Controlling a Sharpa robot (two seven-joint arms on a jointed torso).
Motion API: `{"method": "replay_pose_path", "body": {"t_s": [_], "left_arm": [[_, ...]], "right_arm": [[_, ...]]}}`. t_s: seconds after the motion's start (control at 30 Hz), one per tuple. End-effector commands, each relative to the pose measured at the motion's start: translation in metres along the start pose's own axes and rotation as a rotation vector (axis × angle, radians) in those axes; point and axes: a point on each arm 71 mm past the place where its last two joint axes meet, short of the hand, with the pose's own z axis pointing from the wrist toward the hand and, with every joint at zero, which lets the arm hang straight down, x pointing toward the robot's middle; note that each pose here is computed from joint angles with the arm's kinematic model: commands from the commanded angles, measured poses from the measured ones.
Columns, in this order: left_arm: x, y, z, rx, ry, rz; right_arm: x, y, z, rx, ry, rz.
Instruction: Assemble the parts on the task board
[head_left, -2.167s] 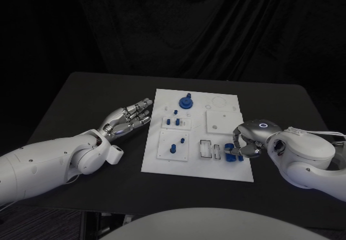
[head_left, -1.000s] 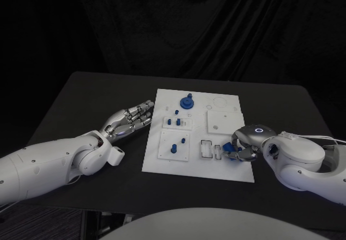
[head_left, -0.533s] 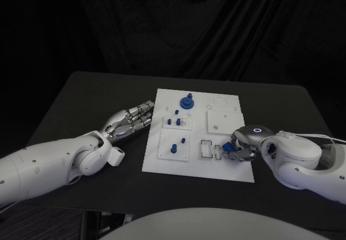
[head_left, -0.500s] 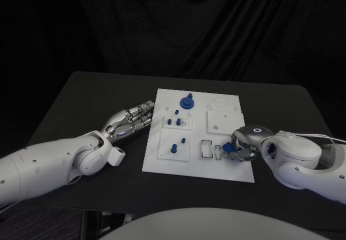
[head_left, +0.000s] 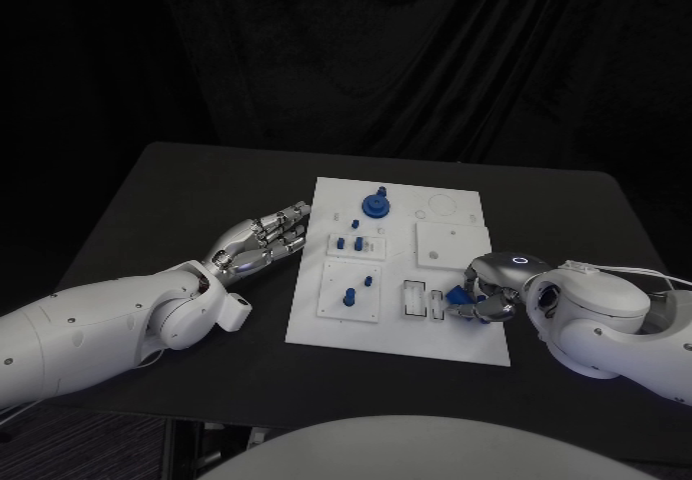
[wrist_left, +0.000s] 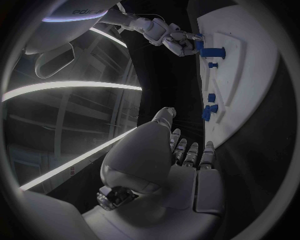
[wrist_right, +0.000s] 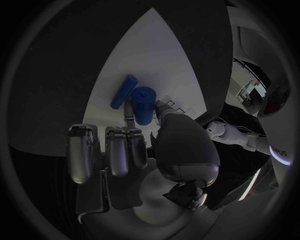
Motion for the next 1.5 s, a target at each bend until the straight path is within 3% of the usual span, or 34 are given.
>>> {"method": "replay_pose_path", "body": {"t_s": [0.03, 0.23, 0.37, 0.5, 0.77, 1.07, 1.5], "left_arm": [[0.0014, -0.0054, -0.0004, 0.084, 0.009, -0.014], [0.0015, -0.0053, -0.0005, 0.084, 0.008, -0.014], [0.0013, -0.0053, -0.0006, 0.084, 0.007, -0.013], [0.0015, -0.0052, -0.0004, 0.084, 0.006, -0.012], [0.0024, -0.0054, -0.0001, 0.084, 0.007, -0.012], [0.0029, -0.0054, 0.0003, 0.085, 0.008, -0.013], [0.003, -0.0054, 0.0005, 0.085, 0.01, -0.014]], "right_arm": [[0.001, 0.001, -0.003, -0.013, -0.021, 0.16], [-0.016, 0.001, -0.007, -0.019, -0.096, 0.316], [-0.029, 0.001, -0.01, -0.001, -0.1, 0.445], [-0.033, 0.001, -0.011, 0.03, -0.055, 0.566], [-0.028, 0.006, -0.009, 0.082, 0.084, 0.743], [-0.019, 0.01, 0.0, 0.093, 0.174, 0.761], [-0.008, 0.015, 0.01, 0.093, 0.239, 0.74]]}}
